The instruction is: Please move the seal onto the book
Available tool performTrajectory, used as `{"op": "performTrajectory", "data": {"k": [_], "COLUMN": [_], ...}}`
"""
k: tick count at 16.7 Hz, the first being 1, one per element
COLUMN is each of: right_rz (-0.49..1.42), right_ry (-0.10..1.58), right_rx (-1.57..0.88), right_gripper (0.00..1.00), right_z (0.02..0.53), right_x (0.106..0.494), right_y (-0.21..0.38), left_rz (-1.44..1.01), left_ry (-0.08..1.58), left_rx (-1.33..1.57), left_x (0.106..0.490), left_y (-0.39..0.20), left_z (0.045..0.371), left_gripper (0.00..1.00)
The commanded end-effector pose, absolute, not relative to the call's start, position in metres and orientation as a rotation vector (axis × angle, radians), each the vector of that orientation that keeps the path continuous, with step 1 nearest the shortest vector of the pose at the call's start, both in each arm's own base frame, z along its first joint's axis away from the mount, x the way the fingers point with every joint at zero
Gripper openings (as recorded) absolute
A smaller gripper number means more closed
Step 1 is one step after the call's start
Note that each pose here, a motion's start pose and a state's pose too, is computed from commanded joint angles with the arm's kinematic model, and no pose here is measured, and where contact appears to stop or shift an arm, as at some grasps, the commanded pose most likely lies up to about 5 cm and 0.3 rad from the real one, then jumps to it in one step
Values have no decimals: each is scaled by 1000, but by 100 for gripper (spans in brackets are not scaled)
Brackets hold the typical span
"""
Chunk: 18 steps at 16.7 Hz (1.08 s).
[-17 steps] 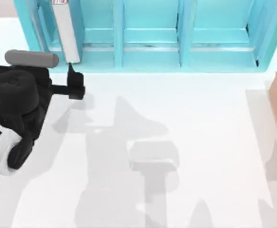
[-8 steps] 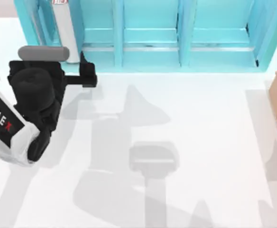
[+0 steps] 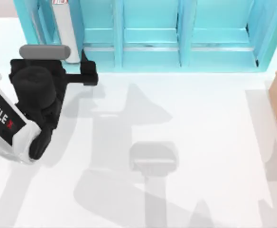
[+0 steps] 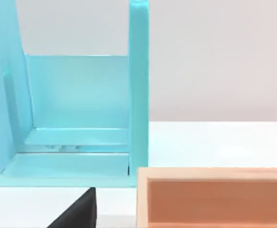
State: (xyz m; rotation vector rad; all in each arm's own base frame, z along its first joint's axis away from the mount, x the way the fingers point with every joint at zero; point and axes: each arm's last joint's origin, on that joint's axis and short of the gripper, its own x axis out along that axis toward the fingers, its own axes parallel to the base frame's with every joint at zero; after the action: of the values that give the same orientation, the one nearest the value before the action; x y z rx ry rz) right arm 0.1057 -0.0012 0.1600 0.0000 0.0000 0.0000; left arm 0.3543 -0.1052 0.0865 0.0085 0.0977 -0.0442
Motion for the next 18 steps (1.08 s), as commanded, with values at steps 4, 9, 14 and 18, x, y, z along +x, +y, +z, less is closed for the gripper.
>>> {"op": "performTrajectory", "data": {"k": [4,9,14,18], "right_rz": [0,0,0,0], "right_ry": [0,0,0,0], "right_rx": [0,0,0,0], "right_gripper": [100,100,100,100], "right_z": [160,160,160,160], "right_x": [106,106,106,106], "right_y": [-1,-1,-1,-1], "left_rz": [-47,-47,-47,-47], "left_ry": [95,91,96,96], "left_rx": [7,8,8,8], "left_x": [389,442,450,450], "left_y": [-110,-112,-111,-111], "left_z": [82,78,77,77], "left_gripper": [100,100,100,77]}}
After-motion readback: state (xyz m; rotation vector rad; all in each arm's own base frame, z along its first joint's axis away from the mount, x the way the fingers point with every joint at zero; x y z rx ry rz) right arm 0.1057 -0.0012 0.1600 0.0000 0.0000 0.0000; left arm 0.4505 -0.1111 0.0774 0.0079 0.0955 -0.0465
